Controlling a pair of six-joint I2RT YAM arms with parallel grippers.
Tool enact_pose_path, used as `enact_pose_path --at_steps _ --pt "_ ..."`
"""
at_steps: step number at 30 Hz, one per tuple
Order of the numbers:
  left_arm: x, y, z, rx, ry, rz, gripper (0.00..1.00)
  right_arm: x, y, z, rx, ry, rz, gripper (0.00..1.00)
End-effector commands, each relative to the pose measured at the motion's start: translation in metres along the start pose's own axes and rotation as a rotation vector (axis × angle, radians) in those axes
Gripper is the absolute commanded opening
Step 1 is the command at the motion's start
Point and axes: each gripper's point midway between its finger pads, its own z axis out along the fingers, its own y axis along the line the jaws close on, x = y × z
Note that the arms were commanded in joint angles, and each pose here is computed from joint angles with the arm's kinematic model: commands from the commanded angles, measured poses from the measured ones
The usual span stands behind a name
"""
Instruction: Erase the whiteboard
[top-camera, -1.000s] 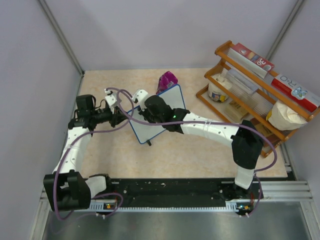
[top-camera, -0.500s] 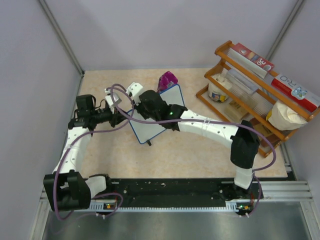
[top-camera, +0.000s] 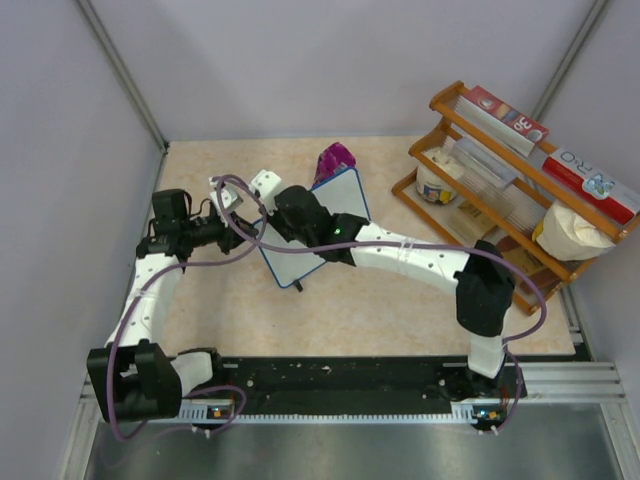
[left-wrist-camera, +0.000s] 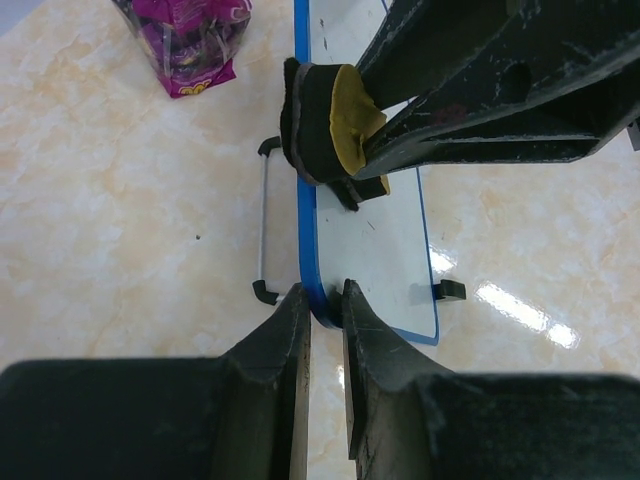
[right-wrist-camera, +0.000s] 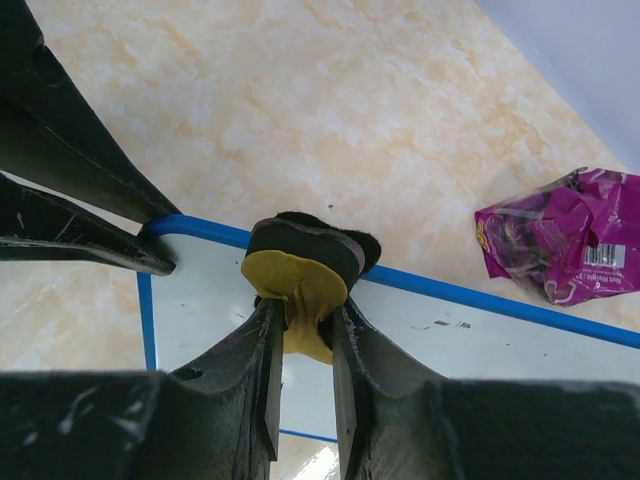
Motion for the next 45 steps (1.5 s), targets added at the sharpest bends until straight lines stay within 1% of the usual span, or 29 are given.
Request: enact_pose_path --at_steps 1,8,13,23,35,39,45 --pt "-0.008 -0.011 0.000 0.052 -0.020 0.025 0.00 0.008 -0.012 0.005 0.081 -0.012 -0.053 0.00" --pt "-0.009 -0.010 -0.001 0.050 -0.017 0.037 0.00 0.034 -0.027 0.005 0.126 0.046 -0.075 0.00" --pt "-0.009 -0.011 -0.001 0.049 -0.016 0.040 0.00 0.041 -0.042 0.000 0.148 0.059 -0.062 0.00" --pt "-0.007 -0.010 0.000 0.055 -0.016 0.041 0.00 0.080 -0.070 0.000 0.189 0.124 -0.043 0.00" --pt "-0.008 -0.011 0.000 0.062 -0.020 0.049 0.00 0.098 -0.125 0.003 0.282 0.129 -0.017 0.00" --pt "-0.007 -0.010 0.001 0.063 -0.016 0.052 0.00 0.098 -0.134 0.000 0.294 0.120 -0.016 0.00" --pt "-0.003 -0.008 0.001 0.062 -0.003 0.069 0.00 0.092 -0.130 -0.004 0.260 0.097 0.007 0.00"
